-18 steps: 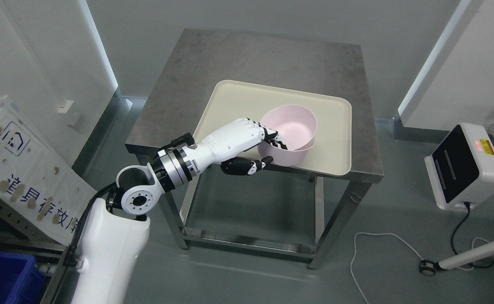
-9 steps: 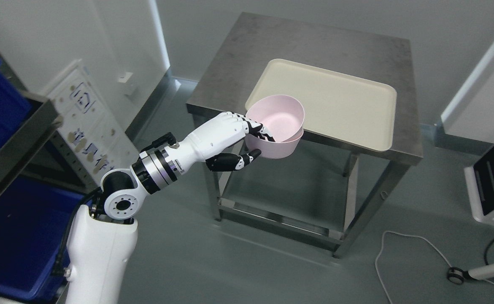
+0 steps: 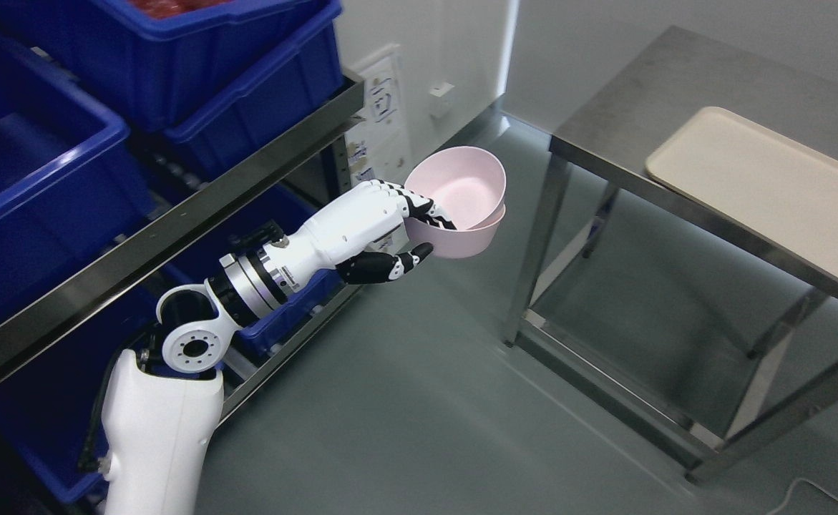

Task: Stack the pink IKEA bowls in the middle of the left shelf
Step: 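Carry the stacked bowls toward the shelf of blue bins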

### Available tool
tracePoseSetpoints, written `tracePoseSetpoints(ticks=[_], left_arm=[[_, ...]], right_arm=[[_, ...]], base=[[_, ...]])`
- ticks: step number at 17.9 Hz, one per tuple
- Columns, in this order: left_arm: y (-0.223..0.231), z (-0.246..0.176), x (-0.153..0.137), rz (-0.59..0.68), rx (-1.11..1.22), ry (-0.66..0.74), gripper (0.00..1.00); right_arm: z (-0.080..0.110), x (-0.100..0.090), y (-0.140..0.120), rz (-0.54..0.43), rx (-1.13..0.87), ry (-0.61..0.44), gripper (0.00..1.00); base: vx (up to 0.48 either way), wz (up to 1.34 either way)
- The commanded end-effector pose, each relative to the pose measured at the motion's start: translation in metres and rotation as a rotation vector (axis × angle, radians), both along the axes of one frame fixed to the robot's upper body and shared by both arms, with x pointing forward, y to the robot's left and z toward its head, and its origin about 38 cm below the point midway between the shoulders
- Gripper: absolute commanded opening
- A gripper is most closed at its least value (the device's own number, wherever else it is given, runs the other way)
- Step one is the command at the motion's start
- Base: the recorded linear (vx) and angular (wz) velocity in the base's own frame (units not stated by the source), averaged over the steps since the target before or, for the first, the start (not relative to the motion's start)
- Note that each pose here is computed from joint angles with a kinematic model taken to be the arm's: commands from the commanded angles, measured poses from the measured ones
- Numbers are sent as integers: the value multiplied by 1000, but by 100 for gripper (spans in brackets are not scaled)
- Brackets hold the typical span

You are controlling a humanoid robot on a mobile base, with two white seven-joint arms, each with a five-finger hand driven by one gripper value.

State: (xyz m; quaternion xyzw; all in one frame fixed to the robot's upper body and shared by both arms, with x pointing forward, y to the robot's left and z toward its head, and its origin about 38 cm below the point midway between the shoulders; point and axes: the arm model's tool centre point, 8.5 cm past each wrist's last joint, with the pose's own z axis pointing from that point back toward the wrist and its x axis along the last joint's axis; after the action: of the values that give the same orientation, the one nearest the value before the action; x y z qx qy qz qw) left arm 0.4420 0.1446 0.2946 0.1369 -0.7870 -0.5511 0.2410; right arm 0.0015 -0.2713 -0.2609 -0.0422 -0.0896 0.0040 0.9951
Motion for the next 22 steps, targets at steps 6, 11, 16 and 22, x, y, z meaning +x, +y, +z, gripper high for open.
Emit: tracePoseSetpoints(ticks=[6,11,16,22], left_arm=[[-17,62,-10,-83,-41,-164,1],[-9,82,-2,-23,-88,-146,1],[7,117,7,44,-148,-162,2],[7,146,28,113,-173,-110,2]], right_arm=[[1,0,-11,0,-17,0,100],[1,0,-11,0,-17,0,100],[1,0,-11,0,-17,0,100],[1,0,-11,0,-17,0,100]], base=[[-265,929],[-232,1225],[-140,1169],[4,412]])
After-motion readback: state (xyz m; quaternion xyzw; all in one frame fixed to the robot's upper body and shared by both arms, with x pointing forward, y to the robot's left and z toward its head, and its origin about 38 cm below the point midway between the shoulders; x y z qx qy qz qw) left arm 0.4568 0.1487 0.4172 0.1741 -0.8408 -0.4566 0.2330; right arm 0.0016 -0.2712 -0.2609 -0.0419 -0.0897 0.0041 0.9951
